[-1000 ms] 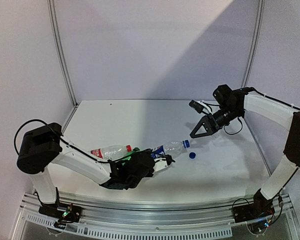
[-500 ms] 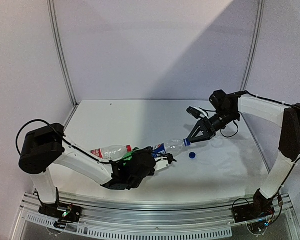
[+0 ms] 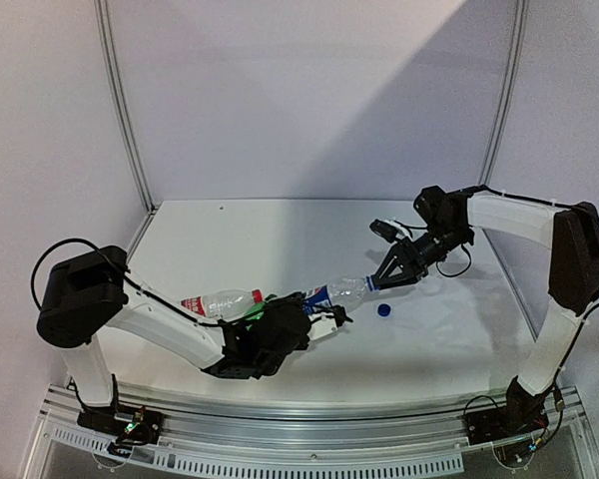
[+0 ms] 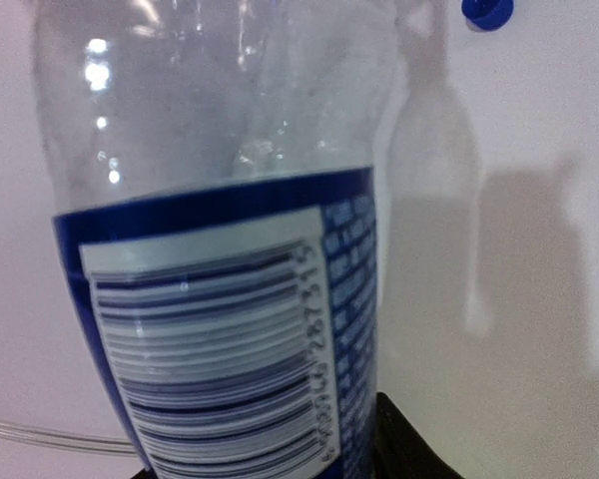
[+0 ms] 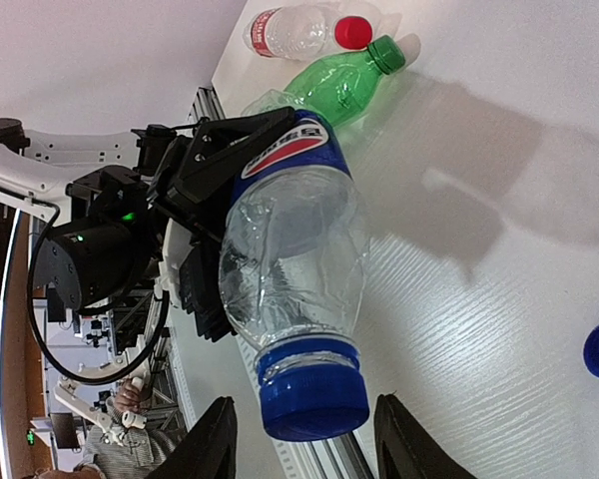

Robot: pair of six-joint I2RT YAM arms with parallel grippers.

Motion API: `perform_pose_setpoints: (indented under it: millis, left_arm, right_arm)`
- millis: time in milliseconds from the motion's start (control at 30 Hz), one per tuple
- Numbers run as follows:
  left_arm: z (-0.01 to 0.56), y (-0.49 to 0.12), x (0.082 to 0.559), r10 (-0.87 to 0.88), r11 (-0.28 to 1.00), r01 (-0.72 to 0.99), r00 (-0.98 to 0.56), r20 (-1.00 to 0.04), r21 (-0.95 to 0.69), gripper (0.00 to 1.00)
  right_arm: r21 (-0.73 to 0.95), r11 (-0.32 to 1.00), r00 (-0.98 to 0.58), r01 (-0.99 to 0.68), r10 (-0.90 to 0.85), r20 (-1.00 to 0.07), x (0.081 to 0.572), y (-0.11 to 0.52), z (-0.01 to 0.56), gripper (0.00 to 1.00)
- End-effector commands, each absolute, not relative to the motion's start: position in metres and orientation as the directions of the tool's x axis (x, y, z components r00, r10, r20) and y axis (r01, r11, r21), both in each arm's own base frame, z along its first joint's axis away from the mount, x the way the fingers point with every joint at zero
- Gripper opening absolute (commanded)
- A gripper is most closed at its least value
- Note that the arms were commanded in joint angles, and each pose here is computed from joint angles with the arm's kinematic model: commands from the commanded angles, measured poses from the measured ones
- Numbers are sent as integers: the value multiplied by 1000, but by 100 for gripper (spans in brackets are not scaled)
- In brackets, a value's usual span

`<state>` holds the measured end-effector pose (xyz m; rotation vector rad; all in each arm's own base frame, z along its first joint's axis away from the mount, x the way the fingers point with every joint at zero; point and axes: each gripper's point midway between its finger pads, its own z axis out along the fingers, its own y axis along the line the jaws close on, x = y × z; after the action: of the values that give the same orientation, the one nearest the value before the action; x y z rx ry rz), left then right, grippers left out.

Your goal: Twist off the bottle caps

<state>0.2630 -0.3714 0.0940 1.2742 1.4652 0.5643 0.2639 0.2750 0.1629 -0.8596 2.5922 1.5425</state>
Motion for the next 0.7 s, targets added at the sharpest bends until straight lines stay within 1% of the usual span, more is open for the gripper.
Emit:
perform_pose_setpoints:
  millis: [0, 133, 267, 333, 400, 500, 533, 567, 633, 667]
  left_arm:
    - [113, -380, 258, 873, 375, 399, 153, -464, 837, 46]
    - [112, -381, 257, 873, 372, 401, 155, -463, 837, 46]
    - [114, -381, 257, 869, 380, 402, 154, -470, 833, 46]
    - [115, -381, 256, 859, 392, 411, 158, -487, 823, 46]
    - [114, -383, 255, 836, 412, 440, 165, -523, 798, 46]
    - [110, -389, 248, 793, 426, 522, 178, -582, 739, 46]
    - [110, -391, 246, 778, 433, 544, 177, -603, 719, 46]
    - [109, -392, 244, 770, 427, 566, 182, -612, 706, 46]
    - [110, -395, 238, 748, 415, 607, 197, -634, 678, 46]
    - [107, -397, 233, 742, 398, 634, 203, -639, 663, 47]
  right_arm:
    - [822, 331, -843, -464, -449, -295, 267, 279, 170, 47]
    - [824, 316, -839, -471, -447, -308, 267, 280, 175, 41]
    - [838, 281, -832, -467, -459, -310, 262, 282, 178, 29]
    - [841, 239, -814, -485, -474, -335, 258, 282, 183, 21]
    - [795, 198, -758, -573, -498, -422, 259, 281, 183, 17]
    - [625, 187, -608, -758, -549, -574, 271, 276, 178, 13]
    - [537, 189, -536, -823, -573, -620, 278, 273, 176, 12]
    - [438, 159, -439, -885, -603, -667, 283, 270, 174, 13]
    - [246, 106, -255, -963, -642, -723, 290, 263, 176, 13]
    - [166, 75, -173, -983, -659, -732, 290, 260, 177, 13]
